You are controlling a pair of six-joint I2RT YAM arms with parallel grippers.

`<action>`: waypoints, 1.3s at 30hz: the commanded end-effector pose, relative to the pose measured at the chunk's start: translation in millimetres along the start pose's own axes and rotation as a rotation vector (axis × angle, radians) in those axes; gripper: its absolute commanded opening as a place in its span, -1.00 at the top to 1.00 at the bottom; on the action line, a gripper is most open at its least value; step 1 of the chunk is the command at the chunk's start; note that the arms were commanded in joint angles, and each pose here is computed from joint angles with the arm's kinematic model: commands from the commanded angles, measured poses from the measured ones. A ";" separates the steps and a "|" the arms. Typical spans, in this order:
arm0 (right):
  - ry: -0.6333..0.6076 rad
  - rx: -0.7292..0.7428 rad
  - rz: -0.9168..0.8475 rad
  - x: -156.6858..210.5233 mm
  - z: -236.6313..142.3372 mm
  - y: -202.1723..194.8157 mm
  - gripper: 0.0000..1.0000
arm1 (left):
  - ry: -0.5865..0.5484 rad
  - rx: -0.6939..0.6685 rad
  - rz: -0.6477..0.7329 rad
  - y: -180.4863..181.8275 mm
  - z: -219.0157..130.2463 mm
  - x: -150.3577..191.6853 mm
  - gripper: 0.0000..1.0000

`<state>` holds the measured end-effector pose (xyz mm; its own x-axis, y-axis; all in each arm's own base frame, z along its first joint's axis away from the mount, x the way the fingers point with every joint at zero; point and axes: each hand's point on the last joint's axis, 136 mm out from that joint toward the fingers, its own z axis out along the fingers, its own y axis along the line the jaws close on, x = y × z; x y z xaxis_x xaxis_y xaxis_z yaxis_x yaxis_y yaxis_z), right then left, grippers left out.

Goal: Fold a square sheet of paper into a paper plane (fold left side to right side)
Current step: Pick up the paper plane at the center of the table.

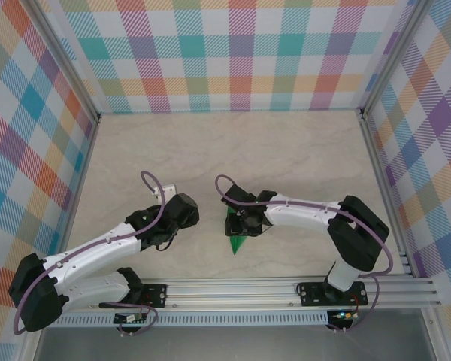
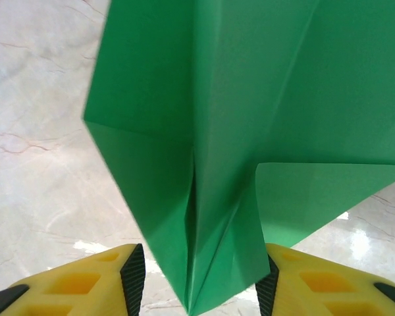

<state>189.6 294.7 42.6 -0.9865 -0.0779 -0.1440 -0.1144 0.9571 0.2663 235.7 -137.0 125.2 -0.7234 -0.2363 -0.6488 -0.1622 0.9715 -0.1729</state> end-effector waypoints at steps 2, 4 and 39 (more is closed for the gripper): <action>0.008 0.021 0.009 2.4 6.1 -0.7 0.12 | 0.002 -0.003 0.019 2.7 -2.1 2.6 -0.71; 0.007 0.025 0.011 2.9 6.5 -2.2 0.18 | 0.004 -0.003 0.020 2.9 -1.8 3.4 -0.71; -0.044 0.163 -0.072 -103.3 -16.8 -37.5 0.95 | -0.027 0.037 0.032 6.8 -23.9 -9.1 -0.71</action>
<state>274.8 272.2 60.1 -0.9746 -0.0911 -0.2046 -0.1205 0.9833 0.1364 227.8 -128.2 138.2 -0.7147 -0.2222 -0.6632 -0.1376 0.9743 -0.1782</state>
